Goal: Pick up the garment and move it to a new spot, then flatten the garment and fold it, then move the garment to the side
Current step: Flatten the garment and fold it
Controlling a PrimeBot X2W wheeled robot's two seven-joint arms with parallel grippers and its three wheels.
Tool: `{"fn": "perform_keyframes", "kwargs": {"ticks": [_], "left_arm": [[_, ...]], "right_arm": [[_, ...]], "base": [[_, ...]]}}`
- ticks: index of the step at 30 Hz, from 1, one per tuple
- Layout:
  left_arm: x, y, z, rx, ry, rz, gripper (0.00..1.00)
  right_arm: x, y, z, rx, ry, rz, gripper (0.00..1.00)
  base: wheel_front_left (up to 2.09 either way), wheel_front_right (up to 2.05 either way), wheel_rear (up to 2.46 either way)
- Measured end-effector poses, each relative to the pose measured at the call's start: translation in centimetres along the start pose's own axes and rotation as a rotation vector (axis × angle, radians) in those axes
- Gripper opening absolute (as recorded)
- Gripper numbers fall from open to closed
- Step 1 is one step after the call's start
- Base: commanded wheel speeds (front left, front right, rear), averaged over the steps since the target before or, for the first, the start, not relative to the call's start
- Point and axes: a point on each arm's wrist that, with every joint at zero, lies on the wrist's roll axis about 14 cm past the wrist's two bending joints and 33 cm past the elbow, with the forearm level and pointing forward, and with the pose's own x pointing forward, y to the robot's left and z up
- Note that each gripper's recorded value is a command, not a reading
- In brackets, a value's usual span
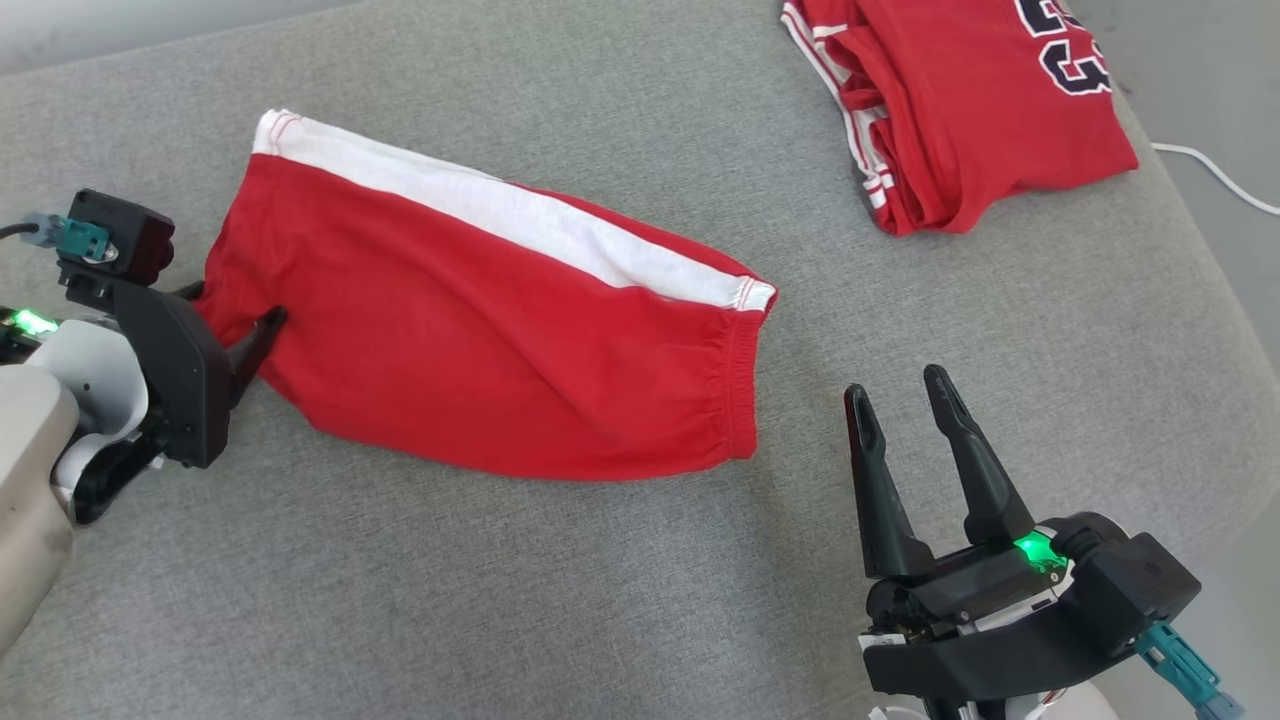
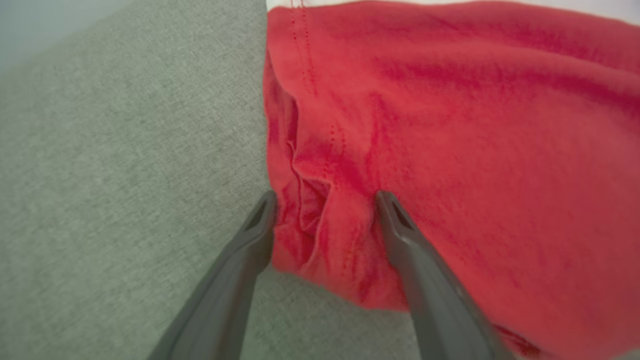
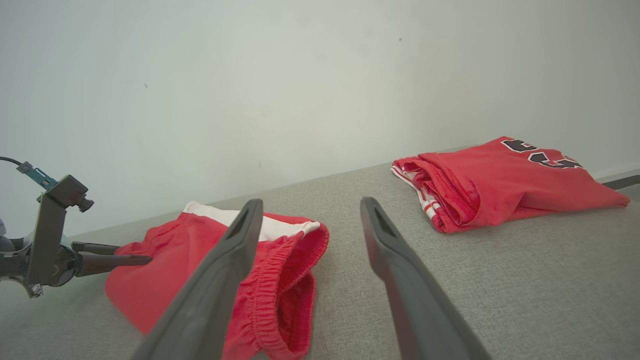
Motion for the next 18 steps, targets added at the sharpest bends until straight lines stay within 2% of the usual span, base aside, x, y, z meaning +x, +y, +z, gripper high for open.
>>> {"fn": "perform_keyframes", "kwargs": {"ticks": [1,2,11,18], "left_arm": [[0.1,-0.1,0.0,0.000,0.006,-0.003,0.39],[0.1,-0.1,0.0,-0.003,0.010,-0.004,0.00],[-0.8,-0.4,0.5,-0.015,-0.017,0.005,0.00],[-3.3,-0.8,2.5,-0.059,-0.113,0.012,0.00]], "right_arm": [[-0.1,-0.1,0.0,0.000,0.000,-0.004,1.00],[-0.1,-0.2,0.0,0.000,0.000,-0.006,1.00],[0.0,0.5,0.3,0.013,-0.010,0.013,1.00],[-0.3,0.9,0.5,0.026,-0.016,0.026,1.00]], "base": [[0.00,0.00,0.00],[0.00,0.00,0.00],[0.00,0.00,0.00],[0.00,0.00,0.00]]}}
